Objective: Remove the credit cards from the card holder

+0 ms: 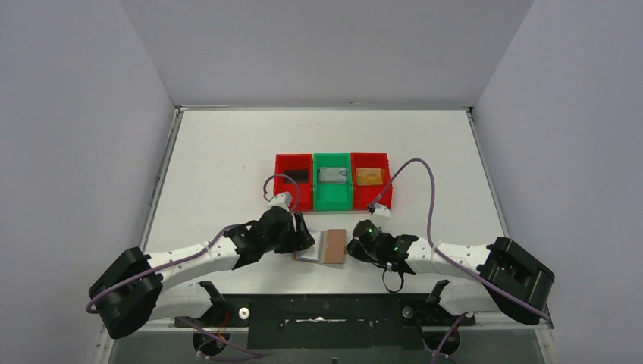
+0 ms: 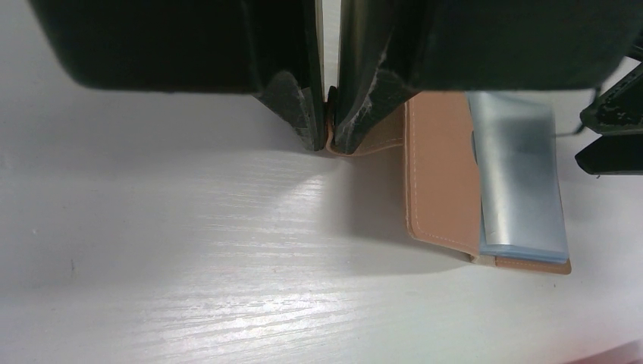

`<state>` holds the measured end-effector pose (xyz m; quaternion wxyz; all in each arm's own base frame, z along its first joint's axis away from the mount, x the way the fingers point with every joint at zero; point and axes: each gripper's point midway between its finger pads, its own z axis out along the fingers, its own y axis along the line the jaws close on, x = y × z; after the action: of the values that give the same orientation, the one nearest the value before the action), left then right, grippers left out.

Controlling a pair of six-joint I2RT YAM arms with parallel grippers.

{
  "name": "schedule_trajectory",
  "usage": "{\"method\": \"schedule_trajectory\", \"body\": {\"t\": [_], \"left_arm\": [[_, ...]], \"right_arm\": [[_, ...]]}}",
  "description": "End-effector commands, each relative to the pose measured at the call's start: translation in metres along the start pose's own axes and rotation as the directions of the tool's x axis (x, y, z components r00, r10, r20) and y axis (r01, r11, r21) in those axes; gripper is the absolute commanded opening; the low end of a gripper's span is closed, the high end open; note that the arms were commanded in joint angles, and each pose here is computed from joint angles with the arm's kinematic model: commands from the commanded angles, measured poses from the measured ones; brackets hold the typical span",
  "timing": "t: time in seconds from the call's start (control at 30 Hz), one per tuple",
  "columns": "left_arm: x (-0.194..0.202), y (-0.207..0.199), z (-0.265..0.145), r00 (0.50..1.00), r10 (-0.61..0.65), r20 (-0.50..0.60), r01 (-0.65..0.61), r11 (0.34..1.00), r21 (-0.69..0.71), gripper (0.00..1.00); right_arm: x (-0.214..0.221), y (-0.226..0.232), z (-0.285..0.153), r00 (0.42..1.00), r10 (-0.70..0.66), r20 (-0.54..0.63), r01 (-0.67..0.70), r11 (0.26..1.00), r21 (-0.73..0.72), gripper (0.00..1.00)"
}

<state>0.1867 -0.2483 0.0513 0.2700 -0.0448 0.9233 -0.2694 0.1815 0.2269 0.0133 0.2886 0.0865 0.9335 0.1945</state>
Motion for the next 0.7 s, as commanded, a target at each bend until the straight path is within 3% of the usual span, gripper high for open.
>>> {"method": "schedule_trajectory", "body": {"t": [0.0, 0.17, 0.67], "left_arm": [[-0.018, -0.025, -0.008, 0.999, 0.007, 0.052, -0.011, 0.998, 0.068, 0.59], [-0.009, -0.031, -0.005, 1.0, 0.014, 0.011, -0.015, 0.993, 0.113, 0.58], [0.008, -0.018, 0.004, 0.999, 0.018, -0.049, -0.016, 0.998, 0.055, 0.57]], "right_arm": [[-0.011, 0.003, 0.001, 0.999, 0.008, 0.035, -0.009, 1.0, 0.012, 0.07], [-0.012, 0.001, -0.001, 0.999, 0.009, 0.04, -0.01, 1.0, 0.015, 0.08], [-0.015, 0.001, -0.004, 0.999, 0.006, 0.047, -0.008, 1.0, 0.023, 0.08]]}}
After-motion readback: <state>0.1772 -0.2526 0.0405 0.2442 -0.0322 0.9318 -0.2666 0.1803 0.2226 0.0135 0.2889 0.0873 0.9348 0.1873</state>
